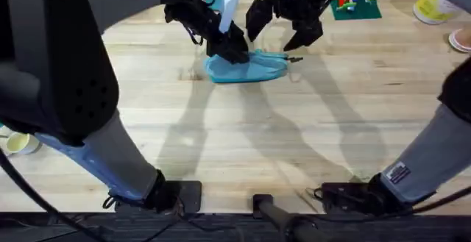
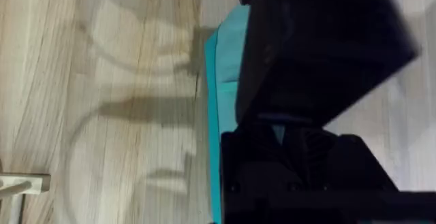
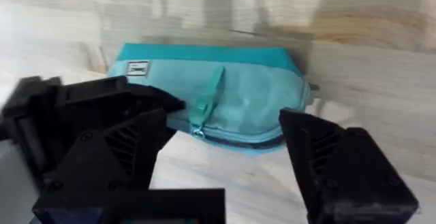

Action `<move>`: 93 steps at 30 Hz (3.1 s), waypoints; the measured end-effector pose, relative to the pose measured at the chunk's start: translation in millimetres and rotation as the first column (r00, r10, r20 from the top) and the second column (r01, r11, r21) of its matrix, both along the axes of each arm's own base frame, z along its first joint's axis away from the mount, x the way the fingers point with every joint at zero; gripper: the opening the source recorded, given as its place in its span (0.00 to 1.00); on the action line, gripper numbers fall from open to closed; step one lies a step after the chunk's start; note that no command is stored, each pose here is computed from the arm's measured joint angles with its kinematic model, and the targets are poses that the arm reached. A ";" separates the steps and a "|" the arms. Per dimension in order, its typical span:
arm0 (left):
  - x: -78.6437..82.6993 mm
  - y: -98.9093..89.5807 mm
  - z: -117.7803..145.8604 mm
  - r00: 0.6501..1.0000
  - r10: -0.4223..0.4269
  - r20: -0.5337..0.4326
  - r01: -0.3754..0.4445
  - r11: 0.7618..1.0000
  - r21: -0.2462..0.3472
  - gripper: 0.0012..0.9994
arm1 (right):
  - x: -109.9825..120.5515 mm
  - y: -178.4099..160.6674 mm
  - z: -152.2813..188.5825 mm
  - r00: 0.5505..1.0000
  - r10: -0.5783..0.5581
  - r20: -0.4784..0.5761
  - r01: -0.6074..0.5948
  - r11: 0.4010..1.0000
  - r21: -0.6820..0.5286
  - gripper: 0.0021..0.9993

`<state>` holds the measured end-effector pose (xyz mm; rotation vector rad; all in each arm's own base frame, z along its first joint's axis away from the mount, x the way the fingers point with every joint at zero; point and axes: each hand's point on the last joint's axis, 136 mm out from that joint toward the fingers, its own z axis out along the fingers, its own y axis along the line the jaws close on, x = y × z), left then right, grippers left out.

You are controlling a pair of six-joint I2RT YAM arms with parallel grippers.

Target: Unzip the bag, pick up the pens from the table one at a time and place them inside, then zip the bag closed.

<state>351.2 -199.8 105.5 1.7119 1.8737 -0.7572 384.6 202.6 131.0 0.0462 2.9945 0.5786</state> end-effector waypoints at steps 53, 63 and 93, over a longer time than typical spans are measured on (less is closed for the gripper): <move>-2.6 2.7 -2.2 1.000 0.012 -0.022 -0.012 1.000 0.014 0.04 | -18.0 7.5 -37.8 0.993 0.040 -0.113 -0.049 0.996 -0.071 0.03; -2.4 2.8 -2.4 1.000 0.010 -0.019 -0.009 1.000 0.015 0.04 | -17.3 5.7 -36.9 0.992 0.033 -0.121 -0.040 0.998 -0.056 0.03; -2.1 0.1 -0.8 1.000 0.004 -0.014 -0.004 1.000 0.002 0.04 | -12.1 -9.1 -16.3 0.997 0.058 -0.057 -0.062 0.995 -0.081 0.03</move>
